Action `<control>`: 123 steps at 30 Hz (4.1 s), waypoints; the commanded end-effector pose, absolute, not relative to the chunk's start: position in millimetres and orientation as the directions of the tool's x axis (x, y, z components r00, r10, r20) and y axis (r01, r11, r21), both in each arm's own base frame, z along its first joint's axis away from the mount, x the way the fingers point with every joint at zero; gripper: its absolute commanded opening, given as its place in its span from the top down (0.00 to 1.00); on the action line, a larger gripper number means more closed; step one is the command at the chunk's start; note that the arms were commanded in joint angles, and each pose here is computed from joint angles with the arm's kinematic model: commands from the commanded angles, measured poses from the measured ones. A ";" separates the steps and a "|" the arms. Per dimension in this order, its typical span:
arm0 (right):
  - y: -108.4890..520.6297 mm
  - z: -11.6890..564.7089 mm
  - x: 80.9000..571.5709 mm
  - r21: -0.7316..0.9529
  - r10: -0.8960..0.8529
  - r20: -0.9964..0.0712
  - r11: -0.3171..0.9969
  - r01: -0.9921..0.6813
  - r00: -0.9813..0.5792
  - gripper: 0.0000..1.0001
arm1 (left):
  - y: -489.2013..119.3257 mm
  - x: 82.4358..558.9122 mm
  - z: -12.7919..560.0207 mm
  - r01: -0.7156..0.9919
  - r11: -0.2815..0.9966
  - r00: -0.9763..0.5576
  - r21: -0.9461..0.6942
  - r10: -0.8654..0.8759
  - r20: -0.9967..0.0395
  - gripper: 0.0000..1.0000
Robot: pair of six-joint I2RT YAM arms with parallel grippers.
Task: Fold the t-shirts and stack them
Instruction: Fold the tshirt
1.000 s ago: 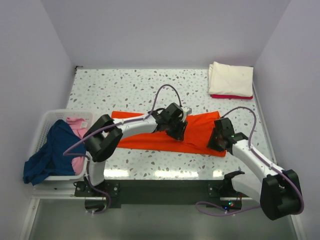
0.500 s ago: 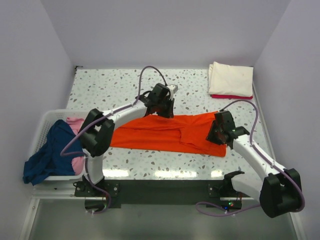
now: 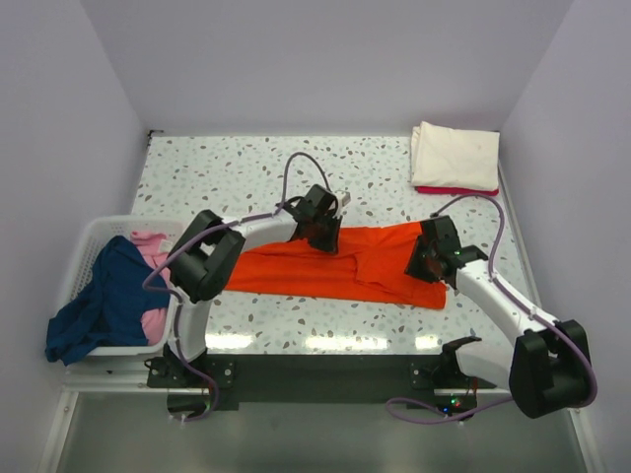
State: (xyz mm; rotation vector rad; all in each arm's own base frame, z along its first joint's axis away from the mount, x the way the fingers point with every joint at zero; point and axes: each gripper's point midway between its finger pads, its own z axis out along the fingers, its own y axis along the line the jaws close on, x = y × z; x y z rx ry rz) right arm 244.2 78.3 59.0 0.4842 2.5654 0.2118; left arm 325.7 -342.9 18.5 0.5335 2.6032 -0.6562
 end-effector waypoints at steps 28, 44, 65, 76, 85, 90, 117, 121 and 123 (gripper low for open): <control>93.9 61.5 290.5 0.277 0.399 -0.483 0.914 0.296 -0.779 0.60 | -238.9 296.5 66.4 0.299 0.947 -0.820 -0.114 0.194 -0.538 0.73; 100.1 25.9 346.0 0.193 0.367 -0.469 0.930 0.313 -0.803 0.60 | -176.5 260.9 1.3 0.091 0.995 -0.877 0.038 0.099 -0.470 0.81; 199.7 -17.0 523.3 0.070 -0.046 -0.490 0.993 -0.092 -0.870 0.59 | -310.6 216.3 1.5 0.097 0.888 -0.938 -0.450 -0.069 -0.338 0.82; 267.4 5.2 598.9 0.122 -0.157 -0.684 0.938 -0.324 -0.713 0.36 | -418.1 276.3 24.0 0.181 0.750 -0.929 -0.636 -0.081 -0.361 0.78; 269.5 99.2 612.5 0.127 -0.096 -0.801 0.938 -0.324 -0.591 0.31 | -411.2 301.5 89.0 0.291 0.673 -0.869 -0.680 -0.111 -0.483 0.60; 259.3 183.8 607.2 0.164 -0.012 -0.860 0.940 -0.299 -0.511 0.24 | -381.7 298.0 128.5 0.336 0.693 -0.812 -0.638 -0.130 -0.569 0.54; 258.2 132.4 252.3 0.216 -0.048 -0.643 0.946 -0.242 -0.764 0.40 | -260.9 532.4 42.6 0.255 0.938 -0.647 -0.237 -0.017 -0.763 0.43; 281.7 127.0 215.6 0.185 -0.131 -0.645 0.929 -0.320 -0.753 0.41 | -259.3 541.8 39.2 0.254 0.932 -0.635 -0.259 -0.041 -0.771 0.42; 292.4 123.9 205.9 0.180 -0.150 -0.644 0.924 -0.338 -0.751 0.41 | -261.5 544.8 40.6 0.266 0.926 -0.629 -0.268 -0.044 -0.776 0.41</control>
